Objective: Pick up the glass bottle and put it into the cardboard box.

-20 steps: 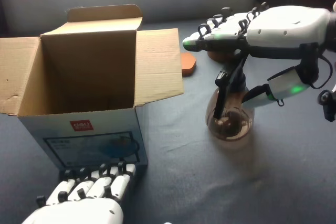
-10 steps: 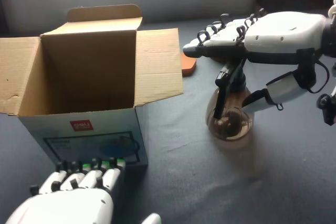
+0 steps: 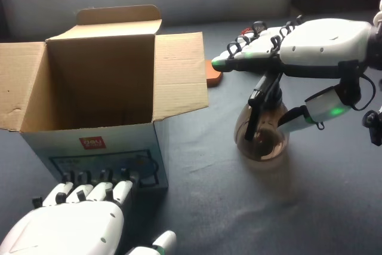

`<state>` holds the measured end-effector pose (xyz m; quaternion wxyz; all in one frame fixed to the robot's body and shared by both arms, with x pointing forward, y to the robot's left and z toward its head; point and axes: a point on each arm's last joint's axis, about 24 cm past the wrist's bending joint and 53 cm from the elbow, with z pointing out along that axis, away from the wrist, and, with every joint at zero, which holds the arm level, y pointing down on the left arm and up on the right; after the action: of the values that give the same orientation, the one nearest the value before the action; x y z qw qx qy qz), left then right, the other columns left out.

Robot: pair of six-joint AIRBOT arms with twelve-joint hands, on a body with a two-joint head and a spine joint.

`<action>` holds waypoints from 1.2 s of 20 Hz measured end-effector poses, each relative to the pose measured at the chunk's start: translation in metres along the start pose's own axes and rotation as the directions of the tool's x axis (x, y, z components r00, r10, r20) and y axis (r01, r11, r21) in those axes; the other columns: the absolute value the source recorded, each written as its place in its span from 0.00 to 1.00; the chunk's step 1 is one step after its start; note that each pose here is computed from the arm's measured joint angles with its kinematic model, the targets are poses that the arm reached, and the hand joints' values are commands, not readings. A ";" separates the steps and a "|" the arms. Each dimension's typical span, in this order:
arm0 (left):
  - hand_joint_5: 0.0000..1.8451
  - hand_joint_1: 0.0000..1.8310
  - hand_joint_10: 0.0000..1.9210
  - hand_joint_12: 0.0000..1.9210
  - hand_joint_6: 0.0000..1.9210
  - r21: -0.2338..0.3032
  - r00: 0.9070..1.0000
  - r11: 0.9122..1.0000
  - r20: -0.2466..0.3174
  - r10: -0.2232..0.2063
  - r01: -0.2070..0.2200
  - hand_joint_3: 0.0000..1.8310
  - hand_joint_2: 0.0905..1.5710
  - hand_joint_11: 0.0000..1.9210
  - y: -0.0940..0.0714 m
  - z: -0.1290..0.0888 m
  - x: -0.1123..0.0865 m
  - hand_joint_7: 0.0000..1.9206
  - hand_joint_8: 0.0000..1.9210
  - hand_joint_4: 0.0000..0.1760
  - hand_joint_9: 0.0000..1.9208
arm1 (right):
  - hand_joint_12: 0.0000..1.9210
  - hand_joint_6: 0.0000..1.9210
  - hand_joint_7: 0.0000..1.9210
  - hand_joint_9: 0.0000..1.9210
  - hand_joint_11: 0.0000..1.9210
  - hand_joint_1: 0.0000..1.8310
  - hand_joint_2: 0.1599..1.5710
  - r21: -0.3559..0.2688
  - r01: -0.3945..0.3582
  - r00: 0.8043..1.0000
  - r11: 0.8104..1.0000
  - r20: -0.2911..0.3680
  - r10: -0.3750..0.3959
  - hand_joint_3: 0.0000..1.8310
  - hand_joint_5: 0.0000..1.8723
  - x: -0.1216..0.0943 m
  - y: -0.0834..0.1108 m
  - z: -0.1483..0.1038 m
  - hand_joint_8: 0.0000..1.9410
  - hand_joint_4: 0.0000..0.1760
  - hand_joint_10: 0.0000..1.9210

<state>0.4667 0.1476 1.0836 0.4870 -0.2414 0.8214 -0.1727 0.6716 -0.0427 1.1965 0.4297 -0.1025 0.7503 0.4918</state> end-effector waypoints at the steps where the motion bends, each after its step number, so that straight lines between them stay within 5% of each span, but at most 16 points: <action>1: 0.04 0.00 0.00 0.28 0.00 0.000 1.000 1.000 0.000 -0.001 0.001 0.00 0.85 0.00 0.001 0.002 0.000 0.06 0.00 0.00 0.06 | 0.00 0.01 0.06 0.05 0.00 0.60 0.62 0.002 0.000 1.000 1.000 0.001 0.000 0.00 0.04 0.000 -0.001 0.000 0.01 0.00 0.01; 11: 0.04 0.00 0.00 0.30 0.00 0.003 1.000 1.000 0.016 -0.005 0.005 0.00 0.85 0.00 0.005 0.010 -0.012 0.06 0.00 0.00 0.06 | 0.00 0.01 0.07 0.06 0.00 0.61 0.62 0.000 0.000 1.000 1.000 0.000 0.000 0.00 0.05 0.000 0.000 0.000 0.01 0.00 0.01; 14: 0.04 0.00 0.00 0.30 0.00 0.011 1.000 1.000 -0.005 -0.008 0.008 0.00 0.85 0.00 0.005 0.010 -0.007 0.06 0.00 0.00 0.06 | 0.43 0.05 0.20 0.17 0.00 0.62 0.61 -0.002 0.000 1.000 1.000 0.000 0.000 0.00 0.17 0.000 0.001 0.000 0.02 0.00 0.06; 15: 0.04 0.00 0.00 0.30 0.00 0.003 1.000 1.000 -0.008 -0.007 0.007 0.00 0.85 0.00 0.007 0.010 -0.006 0.06 0.00 0.00 0.06 | 0.73 0.23 0.36 0.27 0.02 0.65 0.63 -0.003 0.000 1.000 1.000 0.000 0.000 0.00 0.27 0.000 0.001 0.000 0.09 0.00 0.27; 17: 0.04 0.00 0.00 0.30 0.00 0.004 1.000 1.000 -0.007 -0.006 0.006 0.00 0.85 0.00 0.008 0.010 -0.007 0.06 0.00 0.00 0.06 | 0.73 0.23 0.36 0.27 0.02 0.65 0.63 -0.003 -0.001 1.000 1.000 0.000 0.001 0.00 0.27 0.000 0.001 0.000 0.09 0.00 0.27; 18: 0.04 0.00 0.00 0.30 0.00 0.002 1.000 1.000 -0.002 -0.008 0.008 0.00 0.85 0.00 0.008 0.010 -0.008 0.06 0.00 0.00 0.06 | 0.90 0.60 0.50 0.41 0.25 0.66 0.69 -0.004 0.000 1.000 1.000 0.000 0.000 0.00 0.38 0.000 0.001 0.000 0.41 0.00 0.56; 19: 0.04 0.00 0.00 0.30 0.00 0.001 1.000 1.000 -0.001 -0.008 0.008 0.00 0.85 0.00 0.009 0.010 -0.008 0.06 0.00 0.00 0.06 | 0.90 0.60 0.50 0.41 0.25 0.66 0.69 -0.004 0.000 1.000 1.000 0.000 0.000 0.00 0.38 0.000 0.001 0.000 0.41 0.00 0.56; 21: 0.04 0.00 0.00 0.28 0.00 0.002 1.000 1.000 -0.003 -0.008 0.008 0.00 0.85 0.00 0.009 0.010 -0.008 0.06 0.00 0.00 0.06 | 0.95 0.70 0.50 0.46 0.36 0.65 0.72 -0.009 0.009 1.000 1.000 0.002 -0.009 0.00 0.41 -0.001 0.003 0.000 0.56 0.00 0.71; 24: 0.04 0.00 0.00 0.28 0.00 -0.001 1.000 1.000 -0.003 -0.007 0.007 0.00 0.85 0.00 0.009 0.010 -0.008 0.06 0.00 0.00 0.06 | 0.96 0.71 0.49 0.47 0.37 0.65 0.73 -0.013 0.010 1.000 1.000 0.002 -0.010 0.00 0.40 -0.002 0.004 0.000 0.57 0.00 0.72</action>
<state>0.4765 0.1594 1.0800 0.4851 -0.2442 0.8213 -0.1745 0.6704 -0.0413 1.2000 0.4323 -0.1083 0.7463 0.4945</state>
